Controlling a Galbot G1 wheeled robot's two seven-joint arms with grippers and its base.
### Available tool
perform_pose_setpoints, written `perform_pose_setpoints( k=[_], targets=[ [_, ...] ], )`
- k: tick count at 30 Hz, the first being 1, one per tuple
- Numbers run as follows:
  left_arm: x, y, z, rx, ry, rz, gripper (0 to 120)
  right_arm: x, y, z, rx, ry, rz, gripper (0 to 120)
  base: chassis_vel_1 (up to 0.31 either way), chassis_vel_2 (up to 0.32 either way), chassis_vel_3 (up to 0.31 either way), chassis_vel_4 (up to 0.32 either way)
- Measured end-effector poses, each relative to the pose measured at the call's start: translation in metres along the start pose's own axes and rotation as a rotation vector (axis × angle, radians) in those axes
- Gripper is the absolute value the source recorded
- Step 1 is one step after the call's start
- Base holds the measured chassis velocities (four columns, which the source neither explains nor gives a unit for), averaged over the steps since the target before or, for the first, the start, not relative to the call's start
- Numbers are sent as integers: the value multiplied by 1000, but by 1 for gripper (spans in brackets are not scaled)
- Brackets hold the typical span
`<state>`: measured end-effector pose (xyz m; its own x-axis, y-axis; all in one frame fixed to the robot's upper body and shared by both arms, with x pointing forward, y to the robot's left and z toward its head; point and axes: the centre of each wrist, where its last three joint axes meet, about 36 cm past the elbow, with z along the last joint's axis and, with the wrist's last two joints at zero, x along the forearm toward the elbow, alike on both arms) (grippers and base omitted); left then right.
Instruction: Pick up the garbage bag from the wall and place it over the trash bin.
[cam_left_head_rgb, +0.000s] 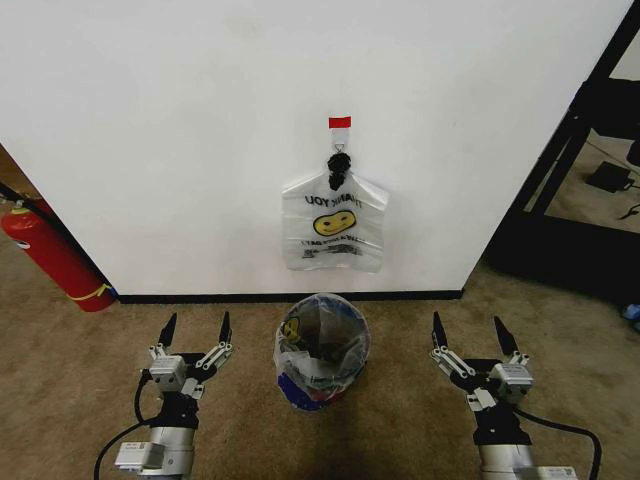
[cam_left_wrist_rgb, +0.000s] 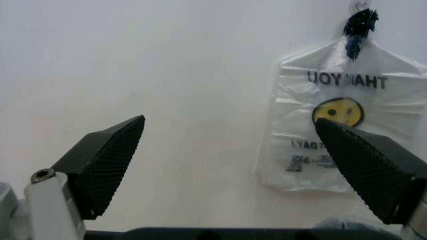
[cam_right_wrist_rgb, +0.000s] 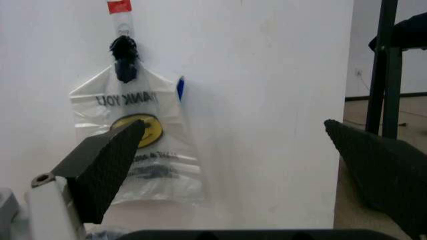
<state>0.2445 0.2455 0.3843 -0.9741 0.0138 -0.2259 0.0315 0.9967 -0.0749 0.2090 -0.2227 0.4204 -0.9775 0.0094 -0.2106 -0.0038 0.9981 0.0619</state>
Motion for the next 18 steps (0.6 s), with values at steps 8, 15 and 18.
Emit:
perform_pose_setpoints(
  k=[8, 15, 18],
  targets=[
    [0, 0, 0, 0, 1, 0, 100, 0, 0, 0, -1, 1, 1, 100, 0, 0, 0, 0],
    [0, 0, 0, 1, 2, 1, 100, 0, 0, 0, -1, 1, 1, 100, 0, 0, 0, 0],
    [0, 0, 0, 1, 2, 1, 100, 0, 0, 0, -1, 2, 2, 100, 0, 0, 0, 0]
  ],
)
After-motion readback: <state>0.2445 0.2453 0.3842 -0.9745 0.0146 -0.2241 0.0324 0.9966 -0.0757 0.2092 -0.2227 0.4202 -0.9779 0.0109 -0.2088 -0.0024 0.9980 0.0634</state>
